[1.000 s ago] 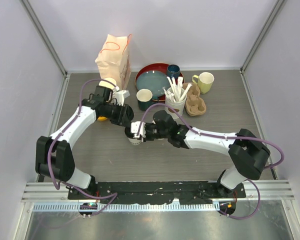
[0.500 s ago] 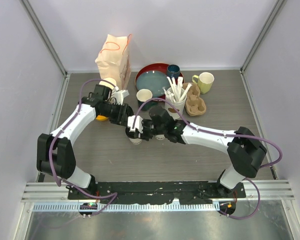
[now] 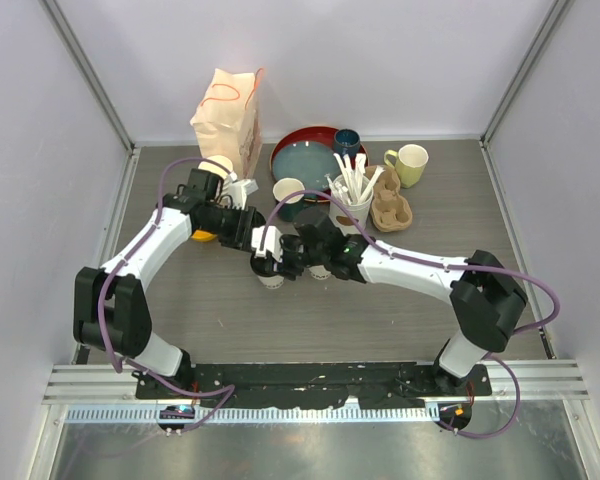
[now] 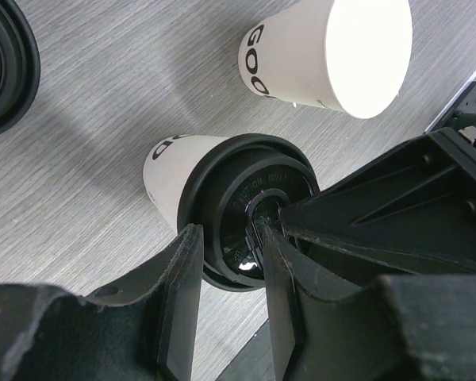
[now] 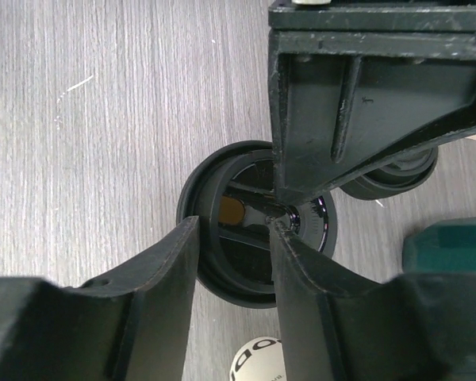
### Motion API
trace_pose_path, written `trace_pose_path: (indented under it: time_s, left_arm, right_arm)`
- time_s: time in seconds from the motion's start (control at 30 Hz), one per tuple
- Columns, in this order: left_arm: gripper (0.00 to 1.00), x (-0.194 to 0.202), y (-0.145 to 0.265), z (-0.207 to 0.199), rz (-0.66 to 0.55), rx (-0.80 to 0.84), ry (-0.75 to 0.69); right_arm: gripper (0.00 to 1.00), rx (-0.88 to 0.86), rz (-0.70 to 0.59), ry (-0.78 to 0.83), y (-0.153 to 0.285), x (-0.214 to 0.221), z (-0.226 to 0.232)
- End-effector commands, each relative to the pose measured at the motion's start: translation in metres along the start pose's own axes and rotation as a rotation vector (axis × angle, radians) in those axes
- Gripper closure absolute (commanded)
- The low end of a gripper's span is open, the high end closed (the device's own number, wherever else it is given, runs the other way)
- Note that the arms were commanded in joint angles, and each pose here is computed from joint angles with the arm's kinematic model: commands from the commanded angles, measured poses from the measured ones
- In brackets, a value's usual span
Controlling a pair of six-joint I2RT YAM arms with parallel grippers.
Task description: Pack the takeout coffee
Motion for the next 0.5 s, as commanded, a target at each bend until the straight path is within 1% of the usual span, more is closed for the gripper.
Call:
trace_pose_path:
  time_s: [0.0,0.13,0.17,0.47]
  left_arm:
    - [0.61,0.005,-0.002,0.004,0.017,-0.010,0.012]
    - [0.61,0.011,-0.006,0.008,0.038,-0.017,0.022]
    - [0.61,0.011,-0.006,0.008,0.039,-0.016,0.025]
    - [0.61,0.009,-0.009,0.008,0.034,-0.003,0.033]
  right_arm:
    - [0.56,-0.022,0.168,-0.078,-0.008,0.052,0.012]
    - [0.53,-0.030,0.158,-0.101,-0.007,0.071,0.024]
    - [0.53,-0.009,0.156,-0.106,-0.007,0.076,0.024]
    - [0.58,0.065,0.202,-0.134,0.001,0.101,0.029]
Point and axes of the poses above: each gripper's point midway between its finger pads, its own y axis back along the fingers, its own z axis along the line the jaws close on, x = y × z, the point moved 6 cm from there along y, back along the fingers, and after that the axes turned 8 degrees about -y, right-handed, at the moved point
